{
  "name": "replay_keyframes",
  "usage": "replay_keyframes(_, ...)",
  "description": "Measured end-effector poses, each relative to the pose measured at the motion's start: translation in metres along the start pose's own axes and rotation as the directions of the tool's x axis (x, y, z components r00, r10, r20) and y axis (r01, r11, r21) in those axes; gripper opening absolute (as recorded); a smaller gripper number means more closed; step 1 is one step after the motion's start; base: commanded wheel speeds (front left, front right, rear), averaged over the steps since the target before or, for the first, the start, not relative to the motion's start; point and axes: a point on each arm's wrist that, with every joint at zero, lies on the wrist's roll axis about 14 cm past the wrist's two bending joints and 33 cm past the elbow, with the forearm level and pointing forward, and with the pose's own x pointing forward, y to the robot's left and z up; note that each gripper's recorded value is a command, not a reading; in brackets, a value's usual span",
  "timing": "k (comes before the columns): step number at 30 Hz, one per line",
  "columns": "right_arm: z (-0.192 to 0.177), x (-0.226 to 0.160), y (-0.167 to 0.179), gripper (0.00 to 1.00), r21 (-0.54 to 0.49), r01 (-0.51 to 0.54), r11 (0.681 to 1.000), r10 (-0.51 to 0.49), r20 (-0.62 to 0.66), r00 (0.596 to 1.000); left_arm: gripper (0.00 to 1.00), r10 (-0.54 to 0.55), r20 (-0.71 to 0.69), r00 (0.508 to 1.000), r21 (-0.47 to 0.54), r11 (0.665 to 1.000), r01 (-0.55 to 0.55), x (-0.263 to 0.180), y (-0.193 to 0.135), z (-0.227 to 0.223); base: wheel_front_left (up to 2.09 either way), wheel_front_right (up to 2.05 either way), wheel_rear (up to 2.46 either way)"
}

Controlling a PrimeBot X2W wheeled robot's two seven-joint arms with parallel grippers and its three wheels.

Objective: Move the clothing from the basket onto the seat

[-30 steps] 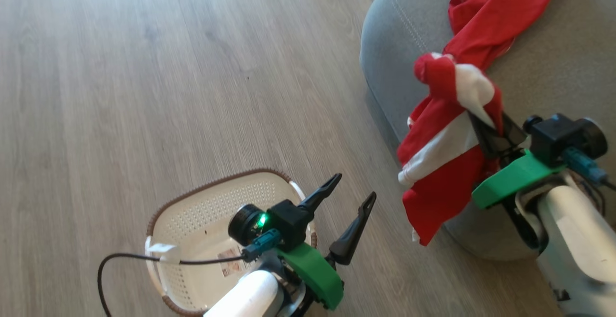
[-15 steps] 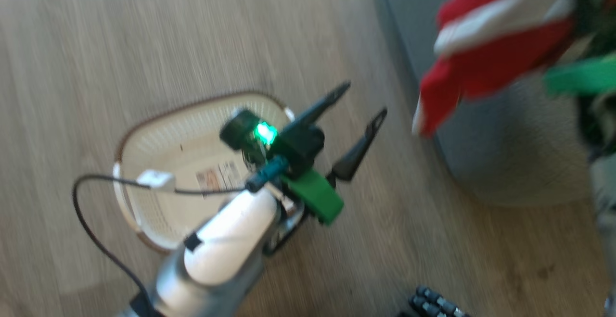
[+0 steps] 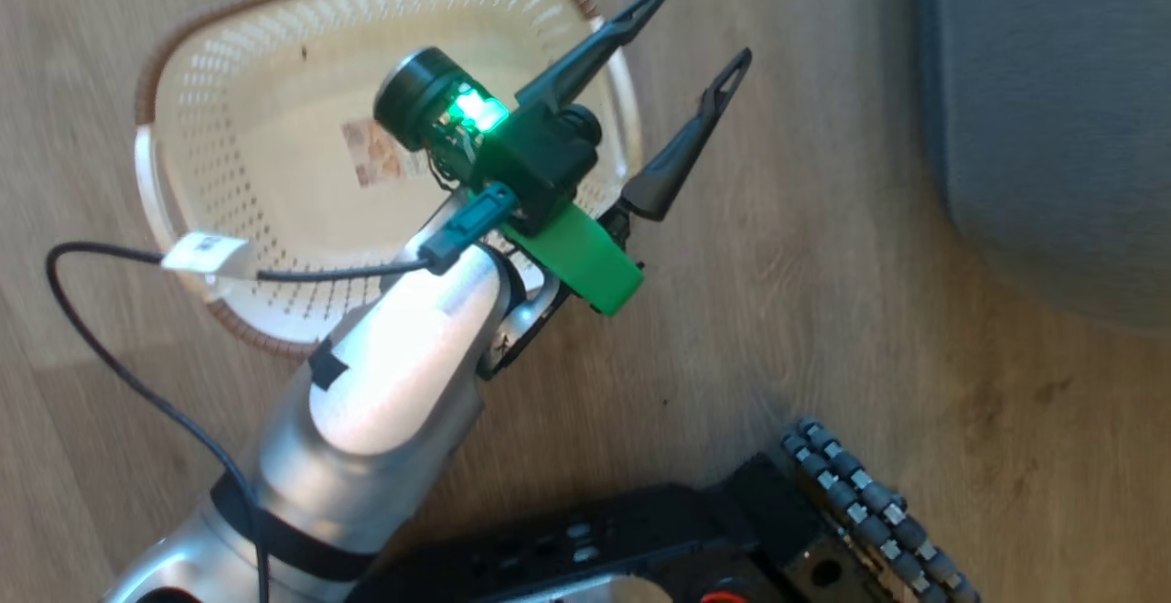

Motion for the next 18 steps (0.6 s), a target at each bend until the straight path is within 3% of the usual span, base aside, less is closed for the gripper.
replay_keyframes(3,-0.033,0.009,0.002,0.00,-0.066,0.032,0.997,-0.035,-0.051,0.998,1.00,0.060,-0.014,0.998,-0.032,0.998,-0.061,-0.008,0.024,-0.017,0.00,0.00,0.00)
replay_keyframes(6,-0.121,-0.016,0.022,0.00,-0.133,-0.023,0.991,-0.009,-0.237,0.972,1.00,0.098,-0.050,0.994,-0.062,0.993,-0.101,-0.016,0.040,-0.040,0.00,0.00,0.00)
replay_keyframes(7,-0.155,-0.033,0.030,0.08,-0.139,-0.045,0.989,0.000,-0.306,0.952,1.00,0.107,-0.065,0.992,-0.070,0.991,-0.111,-0.019,0.044,-0.049,0.00,0.00,0.00)
replay_keyframes(10,-0.247,-0.098,0.047,0.50,-0.143,-0.121,0.982,0.031,-0.513,0.858,1.00,0.126,-0.100,0.987,-0.081,0.988,-0.134,-0.026,0.053,-0.069,0.00,0.00,0.00)
replay_keyframes(11,-0.267,-0.119,0.052,0.93,-0.136,-0.144,0.980,0.042,-0.565,0.824,1.00,0.131,-0.108,0.985,-0.080,0.987,-0.140,-0.027,0.056,-0.073,0.00,0.00,0.00)
replay_keyframes(12,-0.281,-0.137,0.056,1.00,-0.120,-0.151,0.981,0.049,-0.600,0.798,1.00,0.136,-0.114,0.984,-0.079,0.986,-0.146,-0.028,0.059,-0.076,0.00,0.00,0.00)
replay_keyframes(14,-0.288,-0.151,0.058,1.00,-0.103,-0.149,0.983,0.053,-0.619,0.784,1.00,0.143,-0.111,0.983,-0.077,0.985,-0.152,-0.027,0.062,-0.076,0.00,0.00,0.00)
replay_keyframes(18,-0.259,-0.138,0.052,1.00,-0.099,-0.141,0.985,0.060,-0.568,0.821,1.00,0.152,-0.093,0.984,-0.055,0.986,-0.158,-0.024,0.062,-0.063,0.00,0.00,0.00)
